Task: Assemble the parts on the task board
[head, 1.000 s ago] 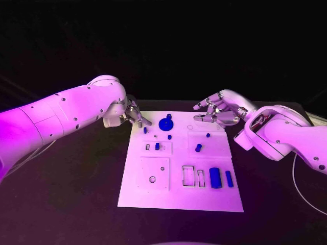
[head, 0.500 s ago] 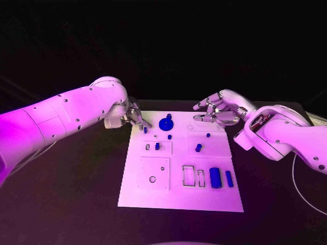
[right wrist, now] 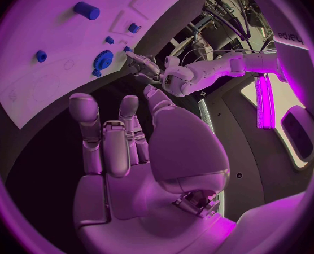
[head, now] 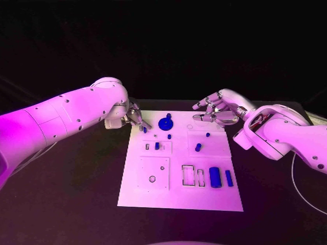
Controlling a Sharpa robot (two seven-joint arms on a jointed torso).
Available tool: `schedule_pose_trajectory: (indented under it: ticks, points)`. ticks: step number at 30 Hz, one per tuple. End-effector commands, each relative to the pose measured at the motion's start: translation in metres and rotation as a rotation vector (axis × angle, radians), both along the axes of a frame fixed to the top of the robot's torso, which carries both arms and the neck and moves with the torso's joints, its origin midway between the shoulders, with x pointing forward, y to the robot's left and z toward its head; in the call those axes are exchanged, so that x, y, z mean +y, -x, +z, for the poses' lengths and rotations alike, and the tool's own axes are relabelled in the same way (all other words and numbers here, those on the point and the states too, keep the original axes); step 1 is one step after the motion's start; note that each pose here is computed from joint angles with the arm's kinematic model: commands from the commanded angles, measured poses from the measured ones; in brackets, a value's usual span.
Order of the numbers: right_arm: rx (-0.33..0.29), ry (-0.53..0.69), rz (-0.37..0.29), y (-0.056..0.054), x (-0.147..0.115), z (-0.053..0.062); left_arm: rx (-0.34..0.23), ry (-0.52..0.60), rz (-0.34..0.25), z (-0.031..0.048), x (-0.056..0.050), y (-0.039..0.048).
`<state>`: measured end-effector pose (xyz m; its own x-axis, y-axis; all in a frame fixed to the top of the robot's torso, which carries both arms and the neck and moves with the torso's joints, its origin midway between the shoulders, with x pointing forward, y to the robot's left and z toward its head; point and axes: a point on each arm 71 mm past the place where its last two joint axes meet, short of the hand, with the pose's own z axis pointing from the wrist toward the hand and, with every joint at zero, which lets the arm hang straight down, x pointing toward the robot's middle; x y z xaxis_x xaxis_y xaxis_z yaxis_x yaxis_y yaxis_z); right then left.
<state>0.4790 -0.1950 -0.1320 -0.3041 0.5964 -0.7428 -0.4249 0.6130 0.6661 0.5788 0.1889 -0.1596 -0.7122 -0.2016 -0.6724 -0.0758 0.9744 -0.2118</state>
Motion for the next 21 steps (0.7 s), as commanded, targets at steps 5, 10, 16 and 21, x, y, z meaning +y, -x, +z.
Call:
schedule_pose_trajectory:
  ticks: [5,10,16,21]
  points:
    - [-0.001,-0.002,0.012,0.0006,0.0014,0.0,0.0,0.009,-0.006,-0.0006,-0.0026,-0.0005]
    - [0.0,-0.002,0.014,0.0006,0.0016,-0.0001,0.001,0.01,-0.007,-0.0008,-0.0035,-0.0009]
    - [0.003,-0.001,0.016,0.0006,0.0018,-0.0004,0.006,0.009,-0.012,-0.0016,-0.0042,-0.0009]
    - [0.006,-0.002,0.019,0.0006,0.002,-0.0006,0.015,0.005,-0.016,-0.0024,-0.003,-0.0002]
